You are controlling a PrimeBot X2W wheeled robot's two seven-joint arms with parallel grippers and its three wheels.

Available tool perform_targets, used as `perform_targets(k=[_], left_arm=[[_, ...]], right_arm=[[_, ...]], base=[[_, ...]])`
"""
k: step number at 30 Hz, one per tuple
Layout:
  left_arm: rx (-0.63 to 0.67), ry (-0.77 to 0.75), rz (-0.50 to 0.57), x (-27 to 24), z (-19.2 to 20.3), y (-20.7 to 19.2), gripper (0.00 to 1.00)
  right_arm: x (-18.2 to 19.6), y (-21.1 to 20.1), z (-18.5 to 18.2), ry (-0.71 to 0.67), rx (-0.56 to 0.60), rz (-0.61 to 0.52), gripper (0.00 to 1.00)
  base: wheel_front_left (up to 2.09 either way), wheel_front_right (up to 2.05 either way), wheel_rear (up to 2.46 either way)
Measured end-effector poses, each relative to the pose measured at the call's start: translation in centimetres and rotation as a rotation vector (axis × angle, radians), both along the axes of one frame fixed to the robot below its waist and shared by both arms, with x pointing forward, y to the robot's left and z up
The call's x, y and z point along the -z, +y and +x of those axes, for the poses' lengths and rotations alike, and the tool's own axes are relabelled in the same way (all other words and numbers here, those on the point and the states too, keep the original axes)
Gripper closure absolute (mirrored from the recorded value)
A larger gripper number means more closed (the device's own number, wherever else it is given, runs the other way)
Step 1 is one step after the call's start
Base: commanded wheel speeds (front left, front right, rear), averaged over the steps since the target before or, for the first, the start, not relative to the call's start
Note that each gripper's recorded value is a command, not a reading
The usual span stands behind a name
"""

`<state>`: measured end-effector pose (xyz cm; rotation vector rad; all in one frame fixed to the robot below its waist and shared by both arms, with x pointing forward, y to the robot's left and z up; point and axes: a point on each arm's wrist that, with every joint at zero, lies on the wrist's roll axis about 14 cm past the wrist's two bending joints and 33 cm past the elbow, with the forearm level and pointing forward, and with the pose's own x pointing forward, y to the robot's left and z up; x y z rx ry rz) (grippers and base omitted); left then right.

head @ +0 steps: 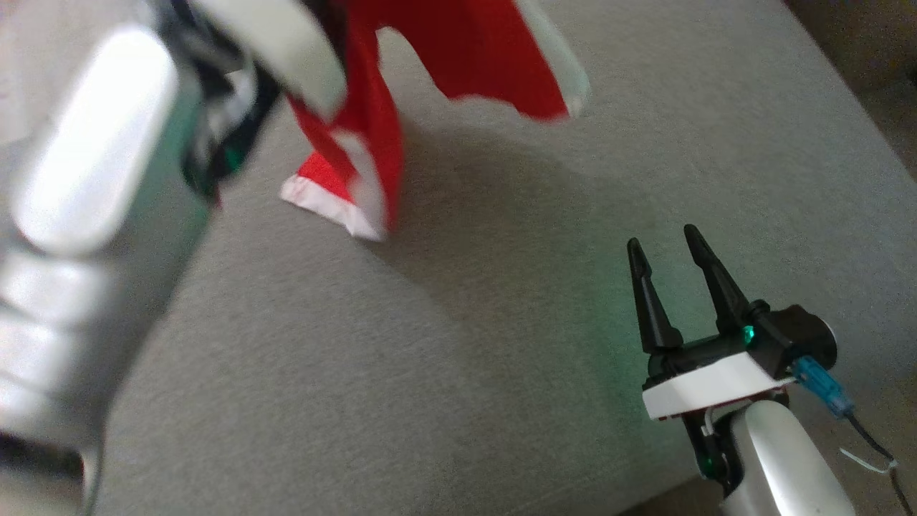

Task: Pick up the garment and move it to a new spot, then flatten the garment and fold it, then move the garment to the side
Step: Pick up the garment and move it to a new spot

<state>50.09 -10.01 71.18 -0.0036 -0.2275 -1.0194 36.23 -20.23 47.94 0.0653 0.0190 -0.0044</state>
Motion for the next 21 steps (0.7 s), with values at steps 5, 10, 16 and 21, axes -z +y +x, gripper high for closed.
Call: perform_targets(k=[5, 10, 16, 21], left_arm=[[0.093, 0.294, 0.116, 14.8, -3.6, -1.6, 1.00], [0.081, 0.567, 0.243, 28.2, -10.5, 1.1, 1.00], [-0.031, 0.536, 0.201, 30.0, -12.2, 2.2, 0.00], [-0.186, 0.509, 0.200, 30.7, -12.5, 5.5, 0.00]], right_arm=[[0.6, -1.7, -0.8, 0.024, 0.057, 0.010, 0.00], [1.3, -1.4, -0.3, 0.043, 0.050, 0.013, 0.00], [1.7, 0.2, 0.9, 0.048, -0.005, 0.012, 0.00], [1.5, 2.0, 1.4, 0.034, -0.056, 0.021, 0.00]], base=[[0.00, 0.00, 0.00], [0.00, 0.00, 0.00], [0.00, 0.00, 0.00], [0.00, 0.00, 0.00]])
